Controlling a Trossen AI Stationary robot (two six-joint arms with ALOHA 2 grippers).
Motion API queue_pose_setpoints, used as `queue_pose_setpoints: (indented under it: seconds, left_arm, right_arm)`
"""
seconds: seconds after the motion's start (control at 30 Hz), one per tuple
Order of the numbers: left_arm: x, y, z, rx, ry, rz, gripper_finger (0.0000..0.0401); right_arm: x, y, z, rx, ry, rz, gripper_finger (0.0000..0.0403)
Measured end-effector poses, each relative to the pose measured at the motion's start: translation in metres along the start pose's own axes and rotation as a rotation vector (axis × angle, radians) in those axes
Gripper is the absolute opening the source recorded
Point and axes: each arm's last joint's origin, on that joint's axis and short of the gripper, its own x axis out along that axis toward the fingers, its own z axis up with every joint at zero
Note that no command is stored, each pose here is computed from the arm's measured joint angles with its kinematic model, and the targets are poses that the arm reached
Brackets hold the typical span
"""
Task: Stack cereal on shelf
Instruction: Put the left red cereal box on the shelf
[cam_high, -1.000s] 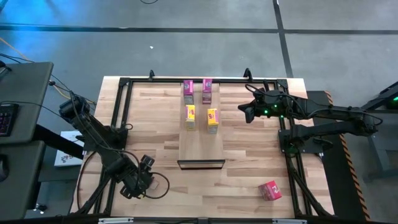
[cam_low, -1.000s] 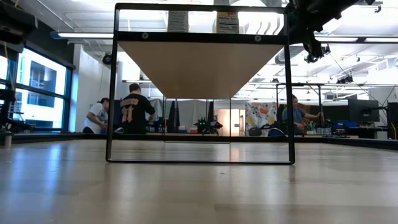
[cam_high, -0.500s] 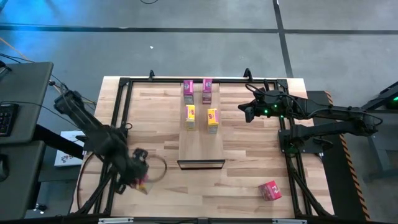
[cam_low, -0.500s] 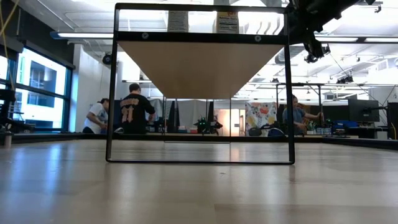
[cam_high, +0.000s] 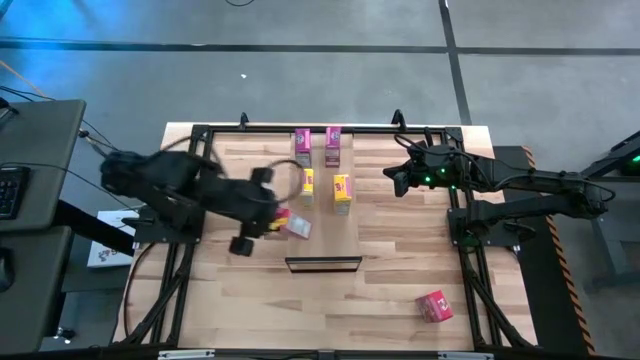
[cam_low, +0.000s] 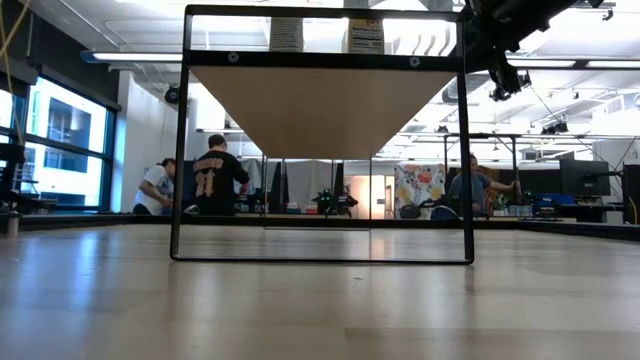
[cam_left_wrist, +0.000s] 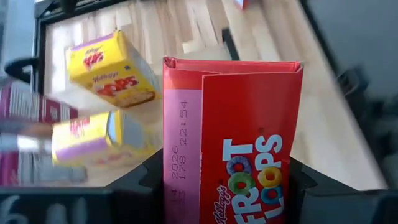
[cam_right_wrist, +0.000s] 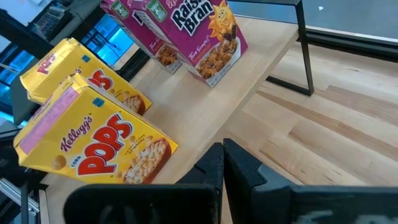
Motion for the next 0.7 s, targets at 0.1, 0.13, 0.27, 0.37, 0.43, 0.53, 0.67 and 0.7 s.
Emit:
queue_pose_setpoints:
  seconds: [0.1,0.13,0.27,0.37,0.43,0.53,0.67,0.7]
  left_arm:
    - [0.027,-0.005,0.009,0.131,0.081,-0.006,0.0165]
    - [0.037,-0.007,0.012,0.157,0.104,-0.009,0.0165]
    - [0.071,-0.014,0.016,0.206,0.192,-0.021,0.0165]
    - [0.091,-0.018,0.017,0.239,0.257,-0.026,0.0165]
    - [0.1,-0.02,0.017,0.255,0.279,-0.024,0.0165]
    - [0.106,-0.019,0.018,0.267,0.284,-0.024,0.0165]
    - [0.111,-0.016,0.019,0.311,0.284,-0.033,0.0165]
    - [0.111,-0.015,0.019,0.321,0.284,-0.033,0.0165]
  right_arm:
    - [0.0,0.0,0.0,0.0,0.0,0.0,0.0]
    - [0.0,0.0,0.0,0.0,0.001,0.0,0.0]
    - [0.0,0.0,0.0,0.0,0.002,-0.002,0.0]
    - [0.0,-0.001,0.0,-0.001,-0.003,-0.013,0.0]
    - [0.0,-0.001,0.0,-0.002,-0.008,-0.022,0.0]
    - [0.0,-0.001,0.0,-0.002,-0.013,-0.027,0.0]
    - [0.0,-0.001,0.0,-0.009,-0.01,-0.028,0.0]
    - [0.0,-0.001,0.0,-0.01,-0.009,-0.03,0.0]
